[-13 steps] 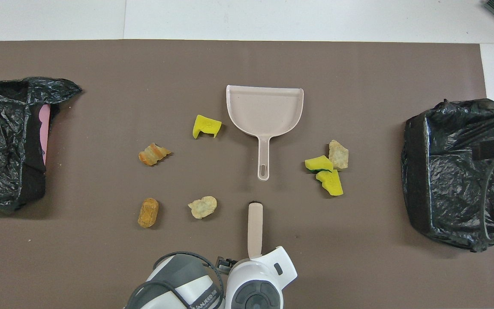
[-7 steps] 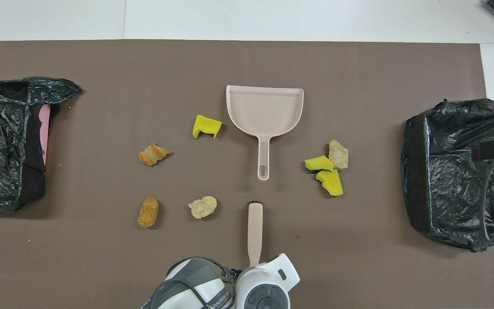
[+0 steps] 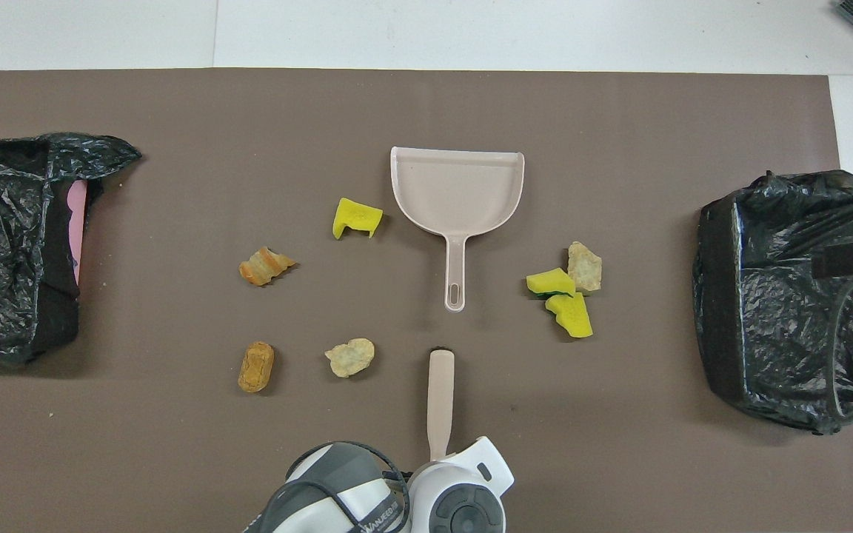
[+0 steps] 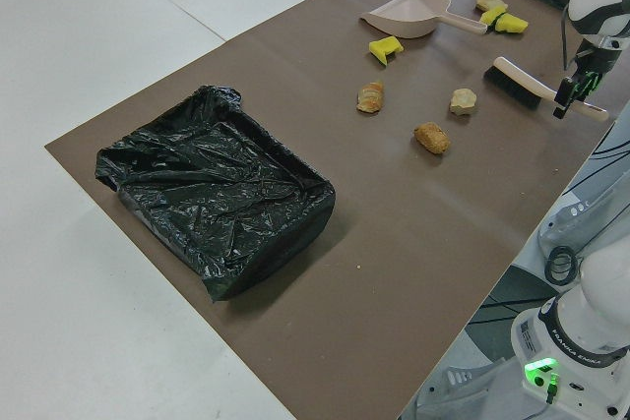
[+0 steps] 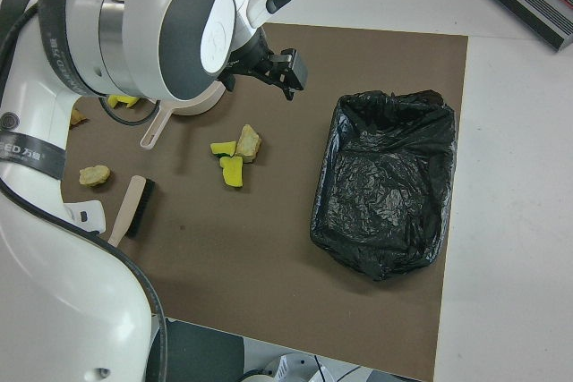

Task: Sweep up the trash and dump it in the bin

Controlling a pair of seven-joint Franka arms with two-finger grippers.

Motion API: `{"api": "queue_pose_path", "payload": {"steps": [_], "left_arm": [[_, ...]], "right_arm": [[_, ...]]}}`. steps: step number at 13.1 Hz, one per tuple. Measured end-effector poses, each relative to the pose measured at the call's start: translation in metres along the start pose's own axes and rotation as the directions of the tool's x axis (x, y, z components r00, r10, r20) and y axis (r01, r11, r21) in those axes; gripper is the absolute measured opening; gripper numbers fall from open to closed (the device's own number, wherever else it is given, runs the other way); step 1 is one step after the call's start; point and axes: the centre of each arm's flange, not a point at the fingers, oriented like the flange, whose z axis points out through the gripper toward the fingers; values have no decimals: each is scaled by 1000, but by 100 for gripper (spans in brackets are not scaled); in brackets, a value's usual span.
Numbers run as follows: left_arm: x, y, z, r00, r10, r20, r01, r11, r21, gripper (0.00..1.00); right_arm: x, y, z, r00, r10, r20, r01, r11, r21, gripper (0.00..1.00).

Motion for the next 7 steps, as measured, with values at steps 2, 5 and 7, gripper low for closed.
{"api": "queue_pose_path", "payload": {"steps": [2, 5, 7], "left_arm": [[2, 2, -7, 1000, -14, -10, 14, 1000, -10, 37], [7, 4, -16, 999, -25, -20, 25, 999, -23, 26], [9, 2, -21, 999, -31, -17, 30, 999, -19, 26]], "right_arm": [[0, 0, 0, 1000, -1, 0, 1, 1000, 0, 100], [0, -1, 0, 1000, -1, 0, 1, 1000, 0, 100], [0, -5, 0, 1000, -8, 0, 8, 1000, 1, 100]]}}
